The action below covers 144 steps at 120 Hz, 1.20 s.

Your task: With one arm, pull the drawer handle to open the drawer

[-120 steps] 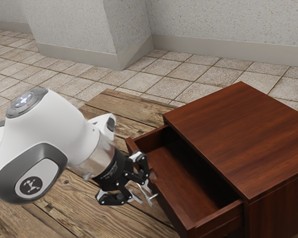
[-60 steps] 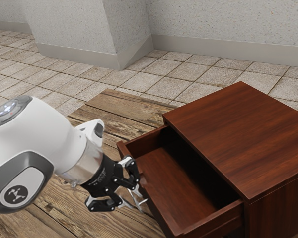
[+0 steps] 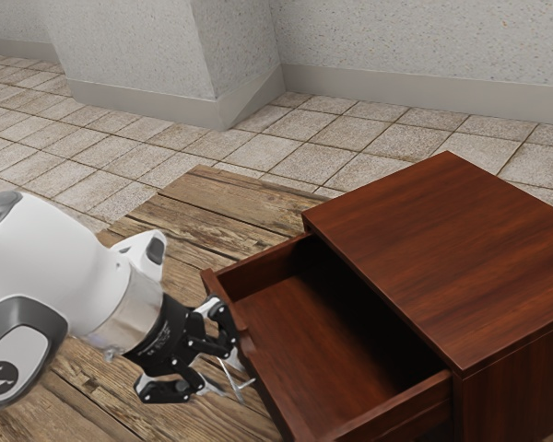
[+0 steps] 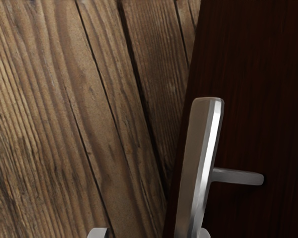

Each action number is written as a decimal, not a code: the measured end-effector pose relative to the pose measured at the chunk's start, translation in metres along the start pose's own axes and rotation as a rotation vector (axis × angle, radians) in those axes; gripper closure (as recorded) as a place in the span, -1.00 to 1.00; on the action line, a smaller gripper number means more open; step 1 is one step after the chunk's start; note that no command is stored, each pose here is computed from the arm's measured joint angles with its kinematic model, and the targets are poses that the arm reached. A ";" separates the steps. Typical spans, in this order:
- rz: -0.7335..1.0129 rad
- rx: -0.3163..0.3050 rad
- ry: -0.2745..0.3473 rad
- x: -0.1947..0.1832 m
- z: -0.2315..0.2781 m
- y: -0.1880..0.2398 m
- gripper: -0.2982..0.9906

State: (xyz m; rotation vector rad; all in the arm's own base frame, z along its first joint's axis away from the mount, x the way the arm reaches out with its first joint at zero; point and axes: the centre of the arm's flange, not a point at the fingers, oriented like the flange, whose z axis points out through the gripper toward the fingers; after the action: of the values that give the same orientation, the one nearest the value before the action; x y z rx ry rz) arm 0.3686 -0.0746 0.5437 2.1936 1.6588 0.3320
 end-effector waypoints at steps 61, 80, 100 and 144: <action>-0.008 -0.011 -0.008 0.002 -0.006 -0.021 0.25; -0.008 -0.012 -0.010 0.002 -0.007 -0.028 0.24; -0.003 -0.019 -0.004 0.003 -0.010 -0.031 0.22; 0.040 -0.036 0.041 0.003 -0.020 -0.030 0.15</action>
State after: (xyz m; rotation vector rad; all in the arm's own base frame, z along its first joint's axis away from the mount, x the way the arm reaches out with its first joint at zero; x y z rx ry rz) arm 0.3357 -0.0611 0.5495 2.2102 1.6194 0.4164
